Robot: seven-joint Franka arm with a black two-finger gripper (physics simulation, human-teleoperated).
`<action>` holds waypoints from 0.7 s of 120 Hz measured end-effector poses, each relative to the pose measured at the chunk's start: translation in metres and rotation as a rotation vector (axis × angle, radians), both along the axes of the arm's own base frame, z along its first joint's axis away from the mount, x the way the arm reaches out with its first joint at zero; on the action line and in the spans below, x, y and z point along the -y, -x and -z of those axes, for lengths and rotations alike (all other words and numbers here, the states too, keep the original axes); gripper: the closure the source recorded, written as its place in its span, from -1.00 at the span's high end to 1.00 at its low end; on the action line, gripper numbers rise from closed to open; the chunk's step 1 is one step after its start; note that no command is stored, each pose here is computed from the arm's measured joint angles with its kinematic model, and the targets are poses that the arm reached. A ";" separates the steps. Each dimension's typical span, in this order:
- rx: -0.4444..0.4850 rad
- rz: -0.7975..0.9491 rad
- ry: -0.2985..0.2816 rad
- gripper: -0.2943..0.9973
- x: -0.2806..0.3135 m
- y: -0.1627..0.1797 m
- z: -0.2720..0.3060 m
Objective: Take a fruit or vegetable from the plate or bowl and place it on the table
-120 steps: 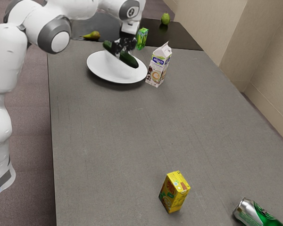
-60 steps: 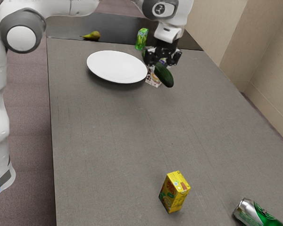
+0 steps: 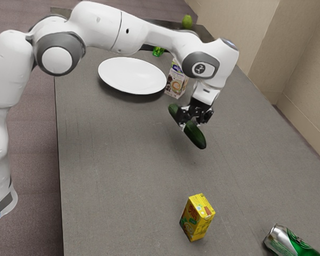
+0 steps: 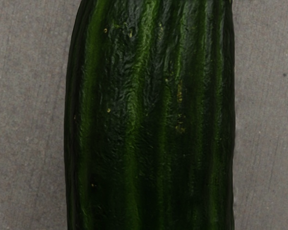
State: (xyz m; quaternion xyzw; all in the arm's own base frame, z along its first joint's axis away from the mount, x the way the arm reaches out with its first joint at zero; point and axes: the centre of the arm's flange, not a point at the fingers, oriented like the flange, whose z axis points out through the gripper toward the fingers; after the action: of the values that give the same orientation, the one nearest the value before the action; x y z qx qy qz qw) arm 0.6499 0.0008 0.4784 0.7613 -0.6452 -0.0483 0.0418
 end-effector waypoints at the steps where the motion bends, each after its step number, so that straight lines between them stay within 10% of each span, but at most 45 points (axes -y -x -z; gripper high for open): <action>1: 0.000 -0.002 0.000 -0.20 0.000 -0.001 0.001; 84: 0.030 -0.127 -0.050 0.52 -0.017 -0.006 0.005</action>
State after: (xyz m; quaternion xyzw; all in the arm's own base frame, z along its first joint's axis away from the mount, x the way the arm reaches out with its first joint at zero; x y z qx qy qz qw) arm 0.6563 0.0176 0.4730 0.8023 -0.5946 -0.0503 0.0162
